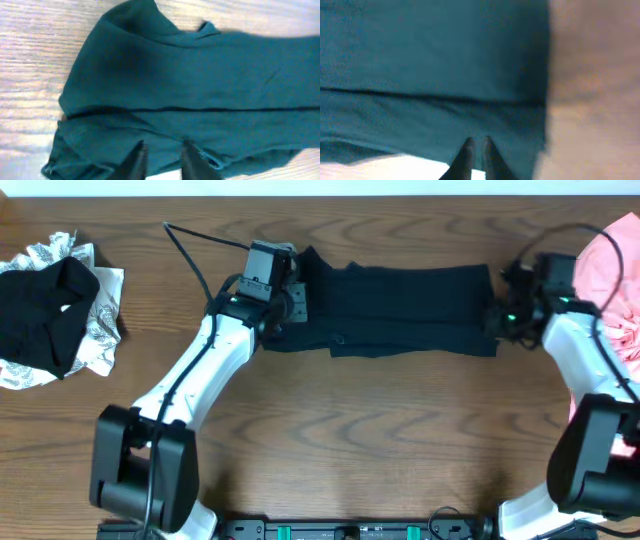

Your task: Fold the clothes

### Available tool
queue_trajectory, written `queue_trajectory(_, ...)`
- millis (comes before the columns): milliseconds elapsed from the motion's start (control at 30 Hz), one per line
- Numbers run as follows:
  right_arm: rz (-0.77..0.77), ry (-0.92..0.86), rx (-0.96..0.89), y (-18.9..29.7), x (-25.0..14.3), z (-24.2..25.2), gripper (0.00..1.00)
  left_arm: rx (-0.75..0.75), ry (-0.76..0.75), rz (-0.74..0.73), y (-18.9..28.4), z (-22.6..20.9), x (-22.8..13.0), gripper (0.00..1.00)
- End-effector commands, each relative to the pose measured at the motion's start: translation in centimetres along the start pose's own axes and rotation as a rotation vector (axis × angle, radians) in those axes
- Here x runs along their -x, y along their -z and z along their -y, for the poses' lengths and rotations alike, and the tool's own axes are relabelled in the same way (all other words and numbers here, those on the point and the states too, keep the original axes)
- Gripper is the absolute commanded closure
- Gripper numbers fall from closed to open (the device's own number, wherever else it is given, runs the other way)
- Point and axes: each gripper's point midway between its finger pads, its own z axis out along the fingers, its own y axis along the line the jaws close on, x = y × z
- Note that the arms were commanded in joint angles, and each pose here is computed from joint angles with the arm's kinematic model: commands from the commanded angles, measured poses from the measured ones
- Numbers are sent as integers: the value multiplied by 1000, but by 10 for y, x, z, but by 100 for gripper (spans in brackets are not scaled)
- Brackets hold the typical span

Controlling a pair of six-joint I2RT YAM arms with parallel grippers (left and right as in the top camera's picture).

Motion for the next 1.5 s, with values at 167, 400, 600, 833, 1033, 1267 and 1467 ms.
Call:
queue_trajectory(167, 59, 218, 16, -25, 16, -62, 99, 26, -27, -5, -40, -8, -3, 94)
queue_trajectory(400, 57, 289, 31, -65, 12, -79, 99, 37, -30, 37, -54, -12, 5, 94)
queue_trajectory(600, 37, 308, 48, -98, 1, -83, 99, 46, -79, 44, -72, -16, 3, 94)
queue_trajectory(833, -7, 337, 65, -111, -14, -89, 99, 62, -75, -3, -94, -25, -14, 94)
queue_trajectory(1033, -78, 327, 61, -110, -31, -86, 99, 86, -70, -76, -98, -32, -33, 94)
queue_trajectory(1267, -168, 314, 55, -107, -52, -81, 99, 112, -64, -157, -95, -39, -53, 94)
queue_trajectory(1467, -197, 310, 37, -106, -58, -76, 99, 139, -58, -240, -90, -46, -73, 94)
